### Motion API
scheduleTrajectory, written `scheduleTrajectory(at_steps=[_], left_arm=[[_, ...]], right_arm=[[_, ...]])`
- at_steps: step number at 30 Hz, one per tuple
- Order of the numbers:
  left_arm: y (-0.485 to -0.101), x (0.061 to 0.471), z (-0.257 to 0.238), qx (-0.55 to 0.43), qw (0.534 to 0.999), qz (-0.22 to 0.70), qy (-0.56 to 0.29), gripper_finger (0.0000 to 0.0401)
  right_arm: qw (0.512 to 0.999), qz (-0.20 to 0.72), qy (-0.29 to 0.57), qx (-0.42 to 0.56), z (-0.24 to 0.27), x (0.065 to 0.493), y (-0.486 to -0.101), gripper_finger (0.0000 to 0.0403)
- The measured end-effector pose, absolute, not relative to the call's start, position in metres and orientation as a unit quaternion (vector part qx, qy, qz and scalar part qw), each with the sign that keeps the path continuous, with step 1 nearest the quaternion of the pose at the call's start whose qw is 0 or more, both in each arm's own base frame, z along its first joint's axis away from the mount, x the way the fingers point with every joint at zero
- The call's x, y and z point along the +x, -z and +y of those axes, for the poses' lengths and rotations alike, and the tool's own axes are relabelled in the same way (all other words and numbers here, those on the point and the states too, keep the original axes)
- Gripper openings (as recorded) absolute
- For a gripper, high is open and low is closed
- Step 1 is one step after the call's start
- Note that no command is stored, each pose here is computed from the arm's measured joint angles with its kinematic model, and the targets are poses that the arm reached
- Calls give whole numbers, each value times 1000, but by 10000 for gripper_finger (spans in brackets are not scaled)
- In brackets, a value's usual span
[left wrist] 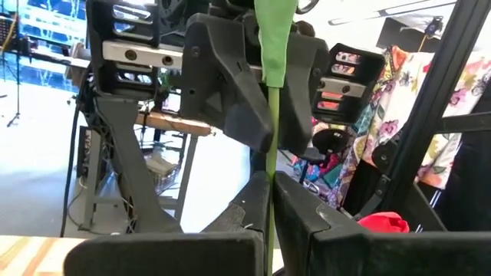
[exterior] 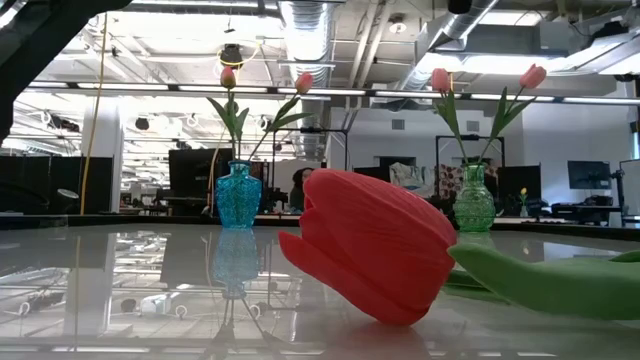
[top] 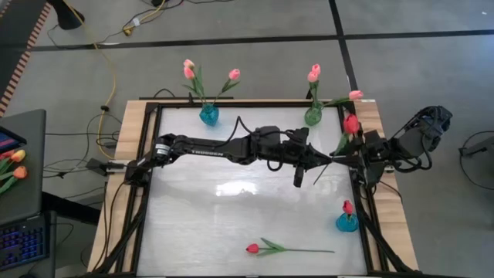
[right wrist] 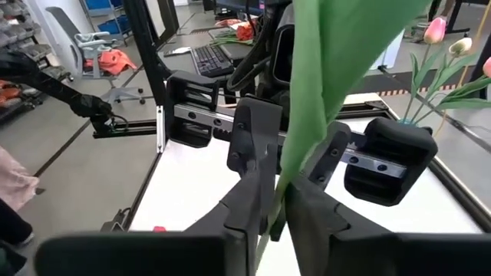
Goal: Sort flowers into vase by color
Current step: Put the left red tulip into the right blue vase
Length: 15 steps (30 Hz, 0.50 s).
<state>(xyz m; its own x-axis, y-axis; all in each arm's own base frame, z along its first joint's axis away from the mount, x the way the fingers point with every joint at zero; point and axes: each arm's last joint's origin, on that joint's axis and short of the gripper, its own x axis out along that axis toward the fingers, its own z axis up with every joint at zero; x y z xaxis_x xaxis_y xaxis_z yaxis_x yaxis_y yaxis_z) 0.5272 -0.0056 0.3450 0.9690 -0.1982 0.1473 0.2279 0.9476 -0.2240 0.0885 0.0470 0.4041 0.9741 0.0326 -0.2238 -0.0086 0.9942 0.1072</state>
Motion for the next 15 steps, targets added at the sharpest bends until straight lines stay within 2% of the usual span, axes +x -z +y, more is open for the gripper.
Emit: scheduleTrajectory(at_steps=[8, 11, 15], left_arm=[[-346, 527, -6, -109, 986, -68, 107, 5], [-345, 527, -6, -92, 988, -65, 106, 25], [-341, 528, -6, -85, 990, -47, 105, 70]], right_arm=[[993, 111, -10, 46, 46, 88, -405, 36], [993, 110, -11, 46, 45, 86, -405, 25], [993, 102, -13, 54, 40, 79, -406, 28]])
